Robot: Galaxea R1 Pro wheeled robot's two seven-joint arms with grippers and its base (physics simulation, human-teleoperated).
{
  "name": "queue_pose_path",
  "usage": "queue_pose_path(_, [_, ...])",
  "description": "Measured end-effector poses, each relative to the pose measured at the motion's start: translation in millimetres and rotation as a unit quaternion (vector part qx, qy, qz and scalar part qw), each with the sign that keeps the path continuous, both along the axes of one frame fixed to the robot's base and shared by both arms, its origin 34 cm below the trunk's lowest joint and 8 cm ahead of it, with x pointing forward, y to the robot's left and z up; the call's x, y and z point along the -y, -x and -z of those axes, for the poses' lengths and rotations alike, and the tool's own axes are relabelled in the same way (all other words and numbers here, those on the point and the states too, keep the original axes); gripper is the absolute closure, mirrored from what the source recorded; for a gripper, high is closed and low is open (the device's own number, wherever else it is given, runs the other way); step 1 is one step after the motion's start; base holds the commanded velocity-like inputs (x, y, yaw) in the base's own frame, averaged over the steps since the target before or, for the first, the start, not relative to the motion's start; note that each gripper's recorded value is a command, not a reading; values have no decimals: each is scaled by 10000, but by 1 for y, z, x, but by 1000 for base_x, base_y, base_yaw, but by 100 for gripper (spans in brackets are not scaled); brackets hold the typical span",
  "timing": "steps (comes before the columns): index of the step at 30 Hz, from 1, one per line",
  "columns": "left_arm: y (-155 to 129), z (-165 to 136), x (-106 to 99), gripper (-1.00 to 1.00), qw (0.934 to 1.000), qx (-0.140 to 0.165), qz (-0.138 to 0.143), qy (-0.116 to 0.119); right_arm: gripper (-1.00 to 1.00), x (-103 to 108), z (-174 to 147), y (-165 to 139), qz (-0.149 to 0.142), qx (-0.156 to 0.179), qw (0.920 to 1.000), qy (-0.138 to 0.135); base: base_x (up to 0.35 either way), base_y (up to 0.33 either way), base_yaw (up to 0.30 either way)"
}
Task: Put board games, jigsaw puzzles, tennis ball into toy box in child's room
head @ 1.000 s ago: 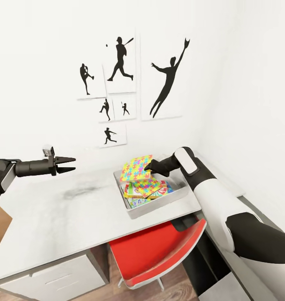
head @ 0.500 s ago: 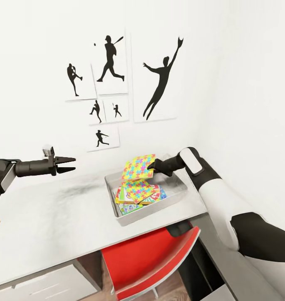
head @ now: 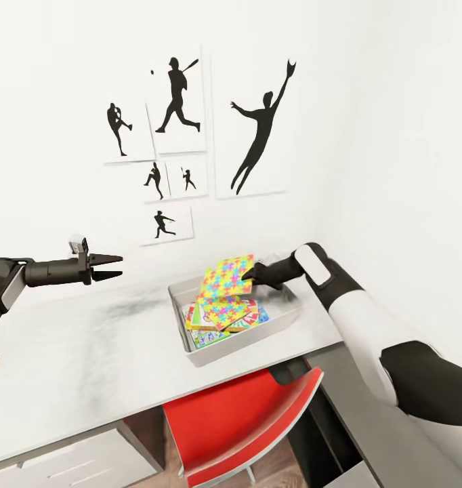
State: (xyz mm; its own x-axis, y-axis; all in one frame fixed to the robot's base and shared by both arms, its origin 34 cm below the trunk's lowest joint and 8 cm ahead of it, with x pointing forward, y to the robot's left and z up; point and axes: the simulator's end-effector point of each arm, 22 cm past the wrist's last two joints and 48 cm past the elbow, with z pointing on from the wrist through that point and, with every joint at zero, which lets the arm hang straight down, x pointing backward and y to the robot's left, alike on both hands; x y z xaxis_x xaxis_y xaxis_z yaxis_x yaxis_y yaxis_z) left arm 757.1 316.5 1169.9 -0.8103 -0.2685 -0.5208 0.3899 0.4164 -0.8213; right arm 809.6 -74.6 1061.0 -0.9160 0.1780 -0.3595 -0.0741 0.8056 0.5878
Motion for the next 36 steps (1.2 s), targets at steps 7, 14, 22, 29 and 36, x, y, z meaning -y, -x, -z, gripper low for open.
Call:
queue_pose_path(7, [0, 0, 0, -100, 10000, 0, 3, 6, 100, -7, 17, 12, -288, -78, 9991, 301, 0, 0, 0])
queue_pose_path(14, [0, 0, 0, -100, 10000, 0, 1, 5, 100, -18, 26, 22, -576, -99, 9975, 406, 0, 0, 0])
queue_pose_path(22, [0, 0, 0, -100, 10000, 2, 4, 7, 100, -18, 33, 26, -605, -183, 9970, 449, 0, 0, 0])
queue_pose_path(29, [0, 0, 0, -100, 10000, 1, 4, 7, 100, -10, 46, 31, -532, -370, 9966, 499, 20, 0, 0])
queue_pose_path(36, [0, 0, 0, -100, 10000, -4, 6, 4, 100, -8, 52, 33, -510, -451, 9964, 507, 1, 0, 0])
